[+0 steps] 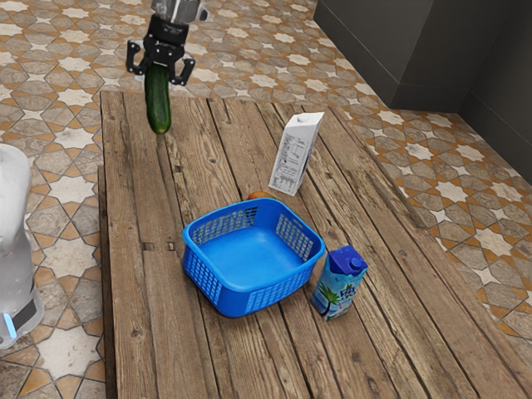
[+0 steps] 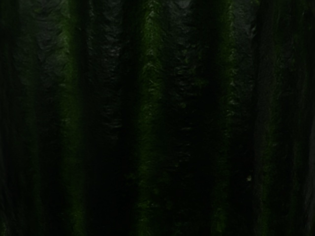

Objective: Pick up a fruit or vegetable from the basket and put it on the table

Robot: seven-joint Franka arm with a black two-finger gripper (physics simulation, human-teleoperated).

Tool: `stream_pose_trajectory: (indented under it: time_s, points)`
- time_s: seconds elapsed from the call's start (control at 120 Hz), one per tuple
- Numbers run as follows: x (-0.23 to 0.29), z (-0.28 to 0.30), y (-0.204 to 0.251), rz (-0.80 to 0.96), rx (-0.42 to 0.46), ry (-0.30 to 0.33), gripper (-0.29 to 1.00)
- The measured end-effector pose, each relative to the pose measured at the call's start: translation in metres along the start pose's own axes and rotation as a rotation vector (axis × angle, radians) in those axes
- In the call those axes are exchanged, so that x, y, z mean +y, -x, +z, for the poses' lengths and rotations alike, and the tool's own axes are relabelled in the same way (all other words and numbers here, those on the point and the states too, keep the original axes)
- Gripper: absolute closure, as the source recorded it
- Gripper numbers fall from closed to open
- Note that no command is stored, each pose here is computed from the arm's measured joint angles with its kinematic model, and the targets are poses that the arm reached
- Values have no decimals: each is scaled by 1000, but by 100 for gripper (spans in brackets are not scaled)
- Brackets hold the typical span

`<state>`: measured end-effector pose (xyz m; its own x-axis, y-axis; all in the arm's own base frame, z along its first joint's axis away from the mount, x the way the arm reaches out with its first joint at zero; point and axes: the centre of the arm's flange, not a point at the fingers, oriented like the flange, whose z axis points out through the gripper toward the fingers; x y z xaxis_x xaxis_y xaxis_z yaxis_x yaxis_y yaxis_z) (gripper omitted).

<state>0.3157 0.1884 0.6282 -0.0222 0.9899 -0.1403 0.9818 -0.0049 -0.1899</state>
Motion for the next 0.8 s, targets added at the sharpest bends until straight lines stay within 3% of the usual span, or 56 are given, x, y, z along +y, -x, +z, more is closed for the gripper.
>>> stream_pose_trajectory:
  time_s: [0.108,0.242,0.8]
  points:
    - [2,2,-2,14,-11,-9,21]
    - [3,2,-2,34,-15,-10,8]
    - [3,2,1,94,-33,-3,0]
